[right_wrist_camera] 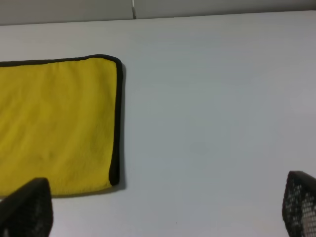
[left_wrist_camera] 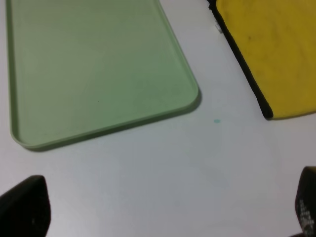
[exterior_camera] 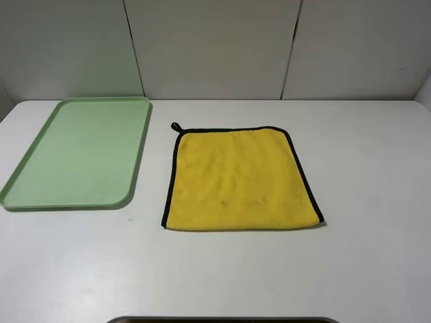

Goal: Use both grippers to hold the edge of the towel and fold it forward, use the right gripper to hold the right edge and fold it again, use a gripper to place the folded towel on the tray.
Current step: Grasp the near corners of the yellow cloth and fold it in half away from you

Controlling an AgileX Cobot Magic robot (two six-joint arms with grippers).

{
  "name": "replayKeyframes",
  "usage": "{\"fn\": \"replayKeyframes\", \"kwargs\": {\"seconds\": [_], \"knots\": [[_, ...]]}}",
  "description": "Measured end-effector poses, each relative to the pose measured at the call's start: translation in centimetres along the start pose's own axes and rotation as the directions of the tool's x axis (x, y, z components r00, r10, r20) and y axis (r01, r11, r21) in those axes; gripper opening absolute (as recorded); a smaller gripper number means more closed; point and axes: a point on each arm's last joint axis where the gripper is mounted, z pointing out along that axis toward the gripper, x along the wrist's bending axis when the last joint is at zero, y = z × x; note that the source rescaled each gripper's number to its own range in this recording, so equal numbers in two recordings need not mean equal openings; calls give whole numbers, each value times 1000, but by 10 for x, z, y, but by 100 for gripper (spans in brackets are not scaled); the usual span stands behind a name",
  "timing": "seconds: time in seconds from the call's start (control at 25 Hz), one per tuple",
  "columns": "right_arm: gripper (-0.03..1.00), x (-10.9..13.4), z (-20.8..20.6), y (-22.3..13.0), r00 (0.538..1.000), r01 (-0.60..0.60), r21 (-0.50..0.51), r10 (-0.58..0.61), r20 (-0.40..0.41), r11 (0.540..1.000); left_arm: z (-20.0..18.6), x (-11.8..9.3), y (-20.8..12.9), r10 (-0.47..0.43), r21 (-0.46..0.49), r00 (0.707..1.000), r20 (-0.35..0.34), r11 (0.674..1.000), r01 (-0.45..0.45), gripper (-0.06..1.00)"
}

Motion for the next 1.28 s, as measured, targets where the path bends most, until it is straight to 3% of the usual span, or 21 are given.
{"fn": "replayKeyframes", "kwargs": {"seconds": [1.0, 1.28], "knots": [[100, 0, 0, 0, 1000, 0, 0, 0, 0, 1000, -2, 0, 3, -29, -2, 1000, -5, 1000, 29, 100], [100, -2, 16, 37, 1000, 1, 118, -1, -2, 993, 6, 7, 44, -25, 185, 1000, 16, 983, 22, 99]]}}
